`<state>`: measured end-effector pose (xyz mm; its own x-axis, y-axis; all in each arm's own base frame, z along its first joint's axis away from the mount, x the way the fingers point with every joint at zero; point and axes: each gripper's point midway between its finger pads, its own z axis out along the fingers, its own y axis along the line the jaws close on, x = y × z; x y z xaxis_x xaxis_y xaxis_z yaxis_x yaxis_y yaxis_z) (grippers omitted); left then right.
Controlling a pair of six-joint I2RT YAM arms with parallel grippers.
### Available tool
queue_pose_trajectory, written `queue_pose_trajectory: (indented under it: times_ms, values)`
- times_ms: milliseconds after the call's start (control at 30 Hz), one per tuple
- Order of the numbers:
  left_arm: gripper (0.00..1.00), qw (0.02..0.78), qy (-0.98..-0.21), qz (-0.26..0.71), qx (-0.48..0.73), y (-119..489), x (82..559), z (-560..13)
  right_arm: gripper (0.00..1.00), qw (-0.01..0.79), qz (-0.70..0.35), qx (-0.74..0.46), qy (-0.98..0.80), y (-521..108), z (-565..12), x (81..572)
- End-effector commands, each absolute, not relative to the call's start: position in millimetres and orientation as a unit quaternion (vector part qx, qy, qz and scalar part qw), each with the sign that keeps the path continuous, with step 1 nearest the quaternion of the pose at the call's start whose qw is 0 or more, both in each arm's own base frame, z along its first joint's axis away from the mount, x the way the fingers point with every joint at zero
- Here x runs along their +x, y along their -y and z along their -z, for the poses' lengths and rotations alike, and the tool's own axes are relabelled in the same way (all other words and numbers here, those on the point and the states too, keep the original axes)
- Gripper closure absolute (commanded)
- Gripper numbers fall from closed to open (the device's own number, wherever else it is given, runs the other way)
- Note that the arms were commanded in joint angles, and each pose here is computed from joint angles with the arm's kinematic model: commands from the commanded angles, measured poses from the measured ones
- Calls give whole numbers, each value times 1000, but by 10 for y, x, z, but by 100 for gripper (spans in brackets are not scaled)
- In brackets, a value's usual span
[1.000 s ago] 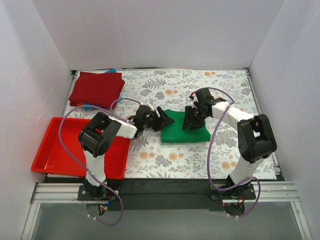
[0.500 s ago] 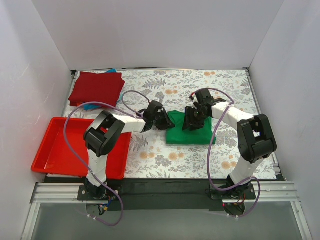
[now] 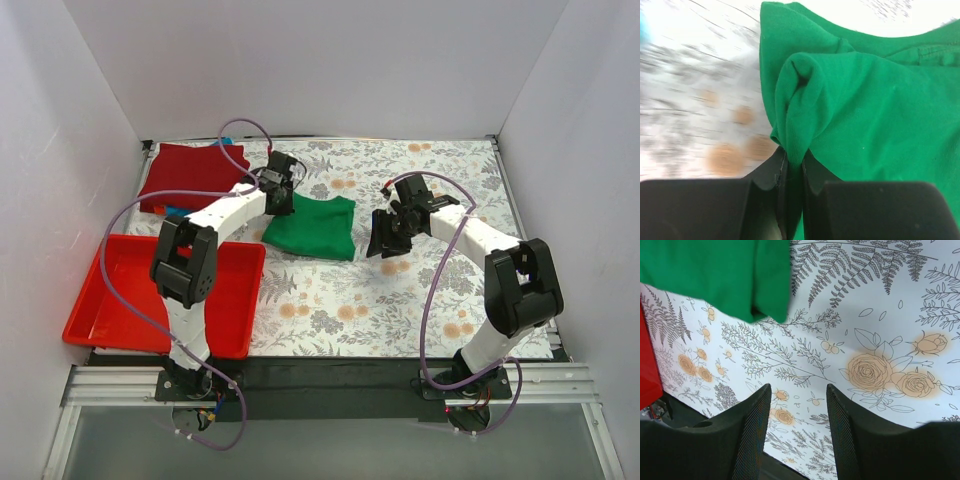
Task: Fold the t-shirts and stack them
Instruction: Neatly place the folded tshirt to the corner
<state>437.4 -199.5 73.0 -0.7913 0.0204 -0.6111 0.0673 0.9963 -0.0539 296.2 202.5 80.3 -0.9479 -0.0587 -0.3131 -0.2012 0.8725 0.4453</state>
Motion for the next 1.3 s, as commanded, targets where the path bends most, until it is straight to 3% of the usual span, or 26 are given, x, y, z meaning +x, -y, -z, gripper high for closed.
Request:
queue_pose_trajectory:
  times_ms: [0,267,567,967,1267]
  values:
    - [100,362,-929,-54,51,1520,4582,-1204,45,160,-256,-86,-950,-2054,-974,2942]
    - [100,451,-887,-97,31,1161,5133,-2134,45,153,-252,-90,-951,-2002,-902,2835]
    - [100,498,-866,-28,39,936,5456,-3089,45,138,-256,-92,-952,-2009,-824,2780]
    - [100,496,-864,84,32,736,5175,-3346,45,135,-262,-88,-952,-2034,-843,2785]
    - [100,477,-866,152,3,138,5095,-3231,45,129,-262,-83,-953,-2025,-828,2685]
